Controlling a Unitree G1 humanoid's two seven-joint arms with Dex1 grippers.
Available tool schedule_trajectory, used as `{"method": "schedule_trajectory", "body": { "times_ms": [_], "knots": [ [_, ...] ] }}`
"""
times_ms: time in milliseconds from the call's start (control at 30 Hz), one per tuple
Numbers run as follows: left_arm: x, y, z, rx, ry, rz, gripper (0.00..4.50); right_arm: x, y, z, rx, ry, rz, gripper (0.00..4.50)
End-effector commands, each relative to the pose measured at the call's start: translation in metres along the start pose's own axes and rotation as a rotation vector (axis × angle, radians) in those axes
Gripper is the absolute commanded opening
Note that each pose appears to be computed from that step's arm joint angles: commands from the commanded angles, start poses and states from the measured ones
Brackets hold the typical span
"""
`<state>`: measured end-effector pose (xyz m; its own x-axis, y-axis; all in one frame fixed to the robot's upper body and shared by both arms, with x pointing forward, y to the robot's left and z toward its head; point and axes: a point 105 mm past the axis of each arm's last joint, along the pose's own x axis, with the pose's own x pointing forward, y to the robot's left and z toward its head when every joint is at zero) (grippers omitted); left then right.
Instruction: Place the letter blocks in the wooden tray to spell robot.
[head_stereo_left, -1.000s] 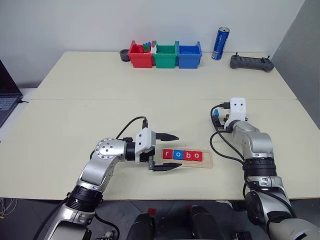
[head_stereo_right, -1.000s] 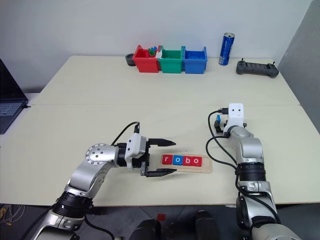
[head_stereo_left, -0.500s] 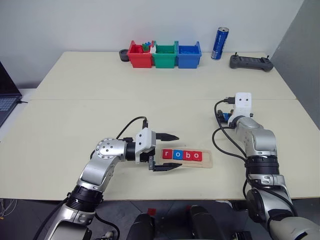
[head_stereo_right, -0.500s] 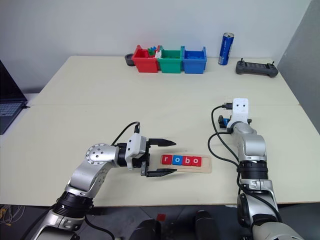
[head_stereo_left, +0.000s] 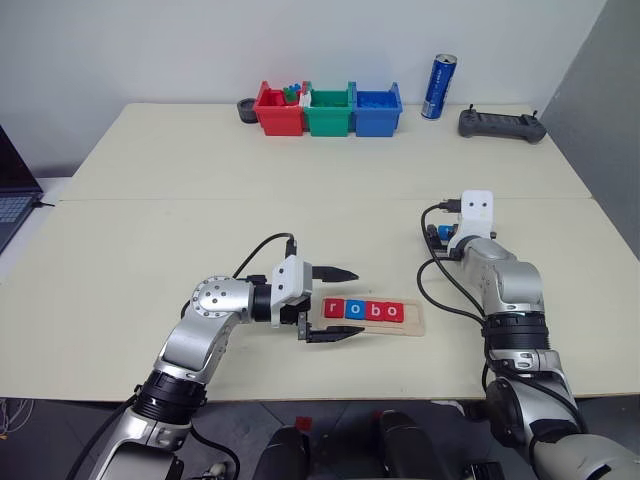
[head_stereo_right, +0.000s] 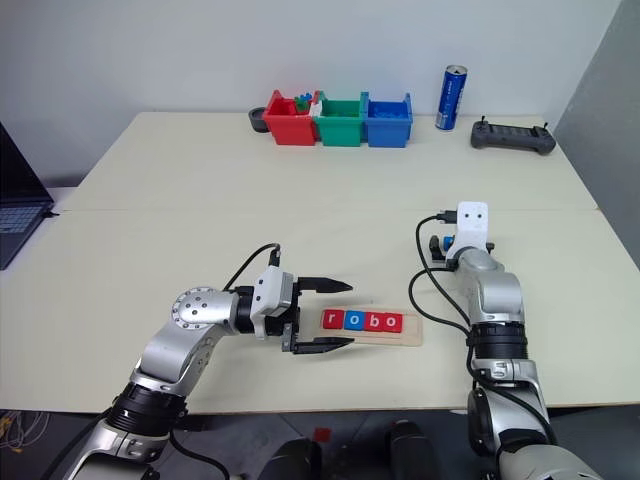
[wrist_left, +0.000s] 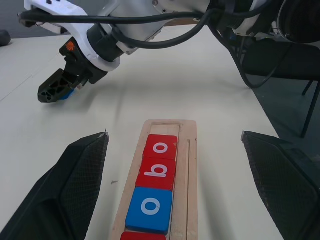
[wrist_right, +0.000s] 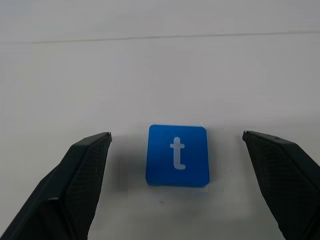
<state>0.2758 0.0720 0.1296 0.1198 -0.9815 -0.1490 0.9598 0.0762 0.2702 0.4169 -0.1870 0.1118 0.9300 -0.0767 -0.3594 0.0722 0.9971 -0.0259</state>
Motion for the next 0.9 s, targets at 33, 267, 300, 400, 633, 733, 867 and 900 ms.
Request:
{"method": "schedule_trajectory", "body": {
  "times_ms": [33, 267, 300, 400, 633, 733, 867, 900],
  "knots": [
    [0.002, -0.002, 0.01, 0.03, -0.025, -0.007, 4.5, 0.0, -0.002, 0.008, 0.005, -0.021, -0.02, 4.47],
    [0.002, -0.002, 0.01, 0.029, -0.024, -0.003, 4.5, 0.0, 0.002, 0.005, 0.017, -0.025, -0.001, 2.97],
    [0.002, -0.002, 0.01, 0.029, -0.024, -0.004, 4.5, 0.0, 0.003, 0.005, 0.015, -0.026, 0.0, 2.81],
    [0.002, -0.002, 0.01, 0.029, -0.023, -0.007, 4.5, 0.0, 0.003, 0.005, 0.011, -0.025, 0.005, 1.96],
    [0.003, -0.002, 0.01, 0.029, -0.023, -0.014, 4.5, -0.019, -0.001, 0.009, -0.012, -0.018, 0.004, 1.46],
    [0.003, -0.002, 0.01, 0.029, -0.023, -0.012, 4.5, -0.039, -0.011, 0.01, -0.03, -0.009, 0.001, 1.46],
    [0.002, -0.003, 0.009, 0.024, -0.024, -0.011, 4.5, -0.08, -0.021, -0.009, -0.059, 0.058, 0.014, 1.46],
    [0.002, -0.003, 0.009, 0.022, -0.025, -0.011, 4.5, -0.091, -0.021, -0.016, -0.062, 0.083, 0.023, 1.46]
  ]
}}
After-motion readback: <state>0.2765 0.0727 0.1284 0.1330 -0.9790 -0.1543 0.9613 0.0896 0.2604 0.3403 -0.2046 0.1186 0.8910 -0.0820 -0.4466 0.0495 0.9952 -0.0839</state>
